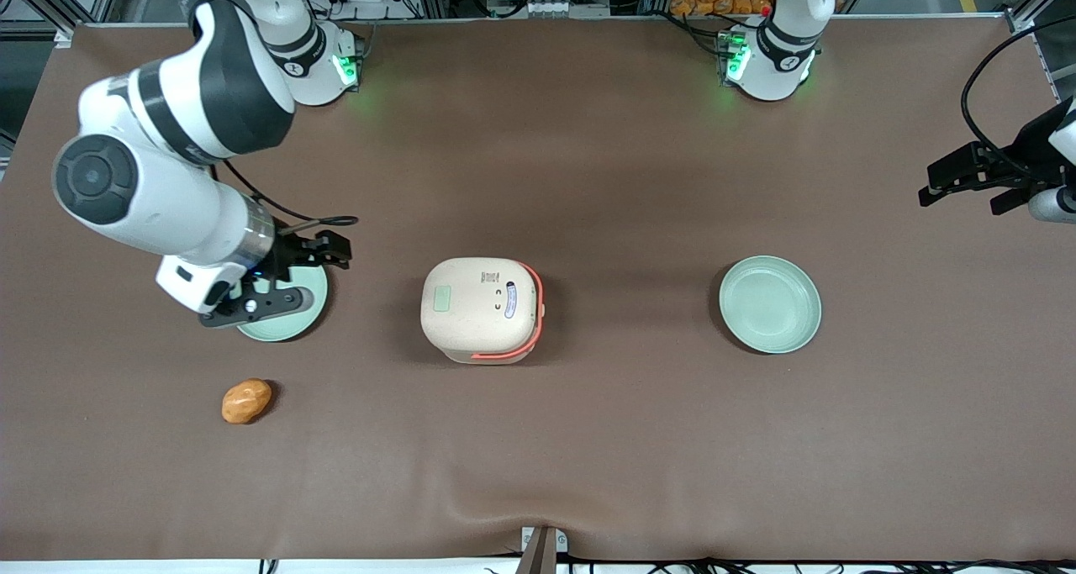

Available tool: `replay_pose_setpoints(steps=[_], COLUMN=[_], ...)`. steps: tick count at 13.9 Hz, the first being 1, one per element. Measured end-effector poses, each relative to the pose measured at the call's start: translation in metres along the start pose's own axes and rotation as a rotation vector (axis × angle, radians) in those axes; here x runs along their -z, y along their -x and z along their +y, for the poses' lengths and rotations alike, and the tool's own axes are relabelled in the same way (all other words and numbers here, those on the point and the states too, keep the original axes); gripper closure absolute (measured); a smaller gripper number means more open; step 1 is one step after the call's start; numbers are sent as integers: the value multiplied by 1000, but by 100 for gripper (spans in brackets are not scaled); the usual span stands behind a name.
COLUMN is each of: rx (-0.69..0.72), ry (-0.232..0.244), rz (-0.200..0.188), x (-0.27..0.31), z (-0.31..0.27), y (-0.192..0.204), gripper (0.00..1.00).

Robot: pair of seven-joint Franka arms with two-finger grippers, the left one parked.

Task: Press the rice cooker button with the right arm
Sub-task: 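Move the right gripper over the white rice cooker's lid button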

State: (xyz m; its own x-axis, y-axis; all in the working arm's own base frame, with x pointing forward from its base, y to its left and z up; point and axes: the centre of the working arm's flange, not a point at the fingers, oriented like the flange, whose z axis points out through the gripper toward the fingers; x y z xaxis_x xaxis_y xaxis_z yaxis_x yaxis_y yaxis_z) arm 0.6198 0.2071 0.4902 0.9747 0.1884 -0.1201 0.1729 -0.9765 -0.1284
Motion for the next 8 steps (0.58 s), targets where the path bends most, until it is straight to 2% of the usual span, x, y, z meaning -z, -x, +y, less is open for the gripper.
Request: replay_pose_setpoints(steps=[2,5,8], rx=[10,13,-43], ry=[-24,-30,-22], rz=[15,47,34], x=[-8,-31,-60], z=[-13,-37,-80], y=[-5,-18,-19], gripper=[24,60,92])
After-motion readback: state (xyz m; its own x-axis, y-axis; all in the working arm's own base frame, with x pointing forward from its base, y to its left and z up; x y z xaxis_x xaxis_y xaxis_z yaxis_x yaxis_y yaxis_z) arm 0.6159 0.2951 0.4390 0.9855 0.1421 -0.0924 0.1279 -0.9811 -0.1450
